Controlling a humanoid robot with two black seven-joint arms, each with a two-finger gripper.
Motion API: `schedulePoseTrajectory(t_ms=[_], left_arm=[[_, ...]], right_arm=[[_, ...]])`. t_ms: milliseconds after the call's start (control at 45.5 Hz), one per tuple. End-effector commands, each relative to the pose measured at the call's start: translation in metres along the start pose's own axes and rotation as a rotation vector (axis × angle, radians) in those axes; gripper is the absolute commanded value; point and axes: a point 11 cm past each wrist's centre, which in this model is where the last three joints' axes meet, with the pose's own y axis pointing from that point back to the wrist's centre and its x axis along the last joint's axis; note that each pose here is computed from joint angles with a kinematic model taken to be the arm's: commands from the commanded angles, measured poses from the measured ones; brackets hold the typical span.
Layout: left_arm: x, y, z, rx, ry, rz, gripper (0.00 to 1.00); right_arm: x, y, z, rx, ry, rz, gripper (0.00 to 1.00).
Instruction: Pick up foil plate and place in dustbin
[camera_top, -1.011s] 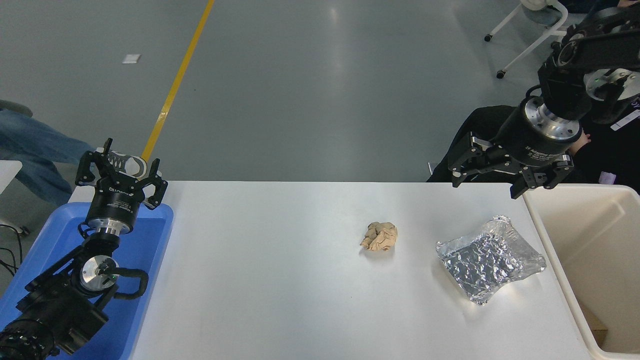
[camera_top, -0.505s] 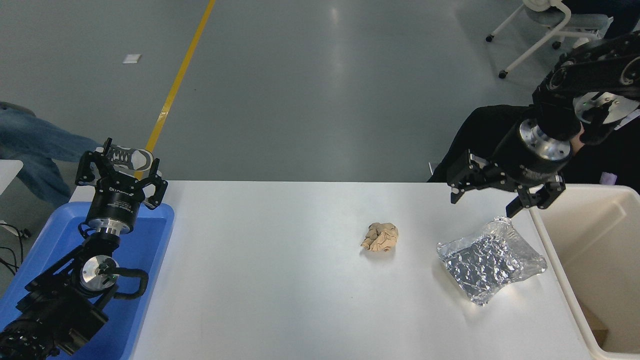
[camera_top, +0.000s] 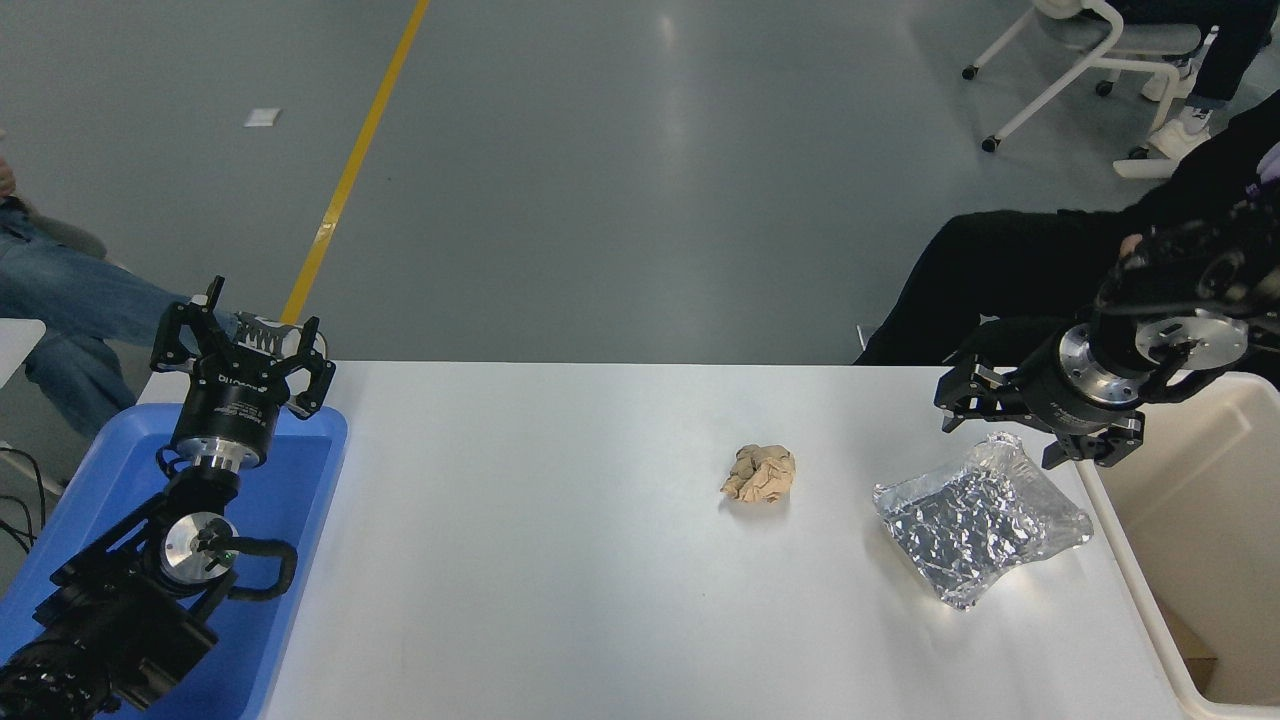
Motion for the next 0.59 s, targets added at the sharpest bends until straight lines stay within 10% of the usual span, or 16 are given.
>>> schedulePoseTrajectory(t_ms=[0,571], left_arm=[[0.0,0.0,0.0,-0.001,0.001,-0.001,0.99],[0.0,0.0,0.0,-0.002,0.001,0.0,0.99]], right_arm=[[-0.014,-0.035,0.027,-0.052,-0.041,0.054,1.0],[-0.05,-0.092,0.049,-0.053,-0.158,0.007,1.0]])
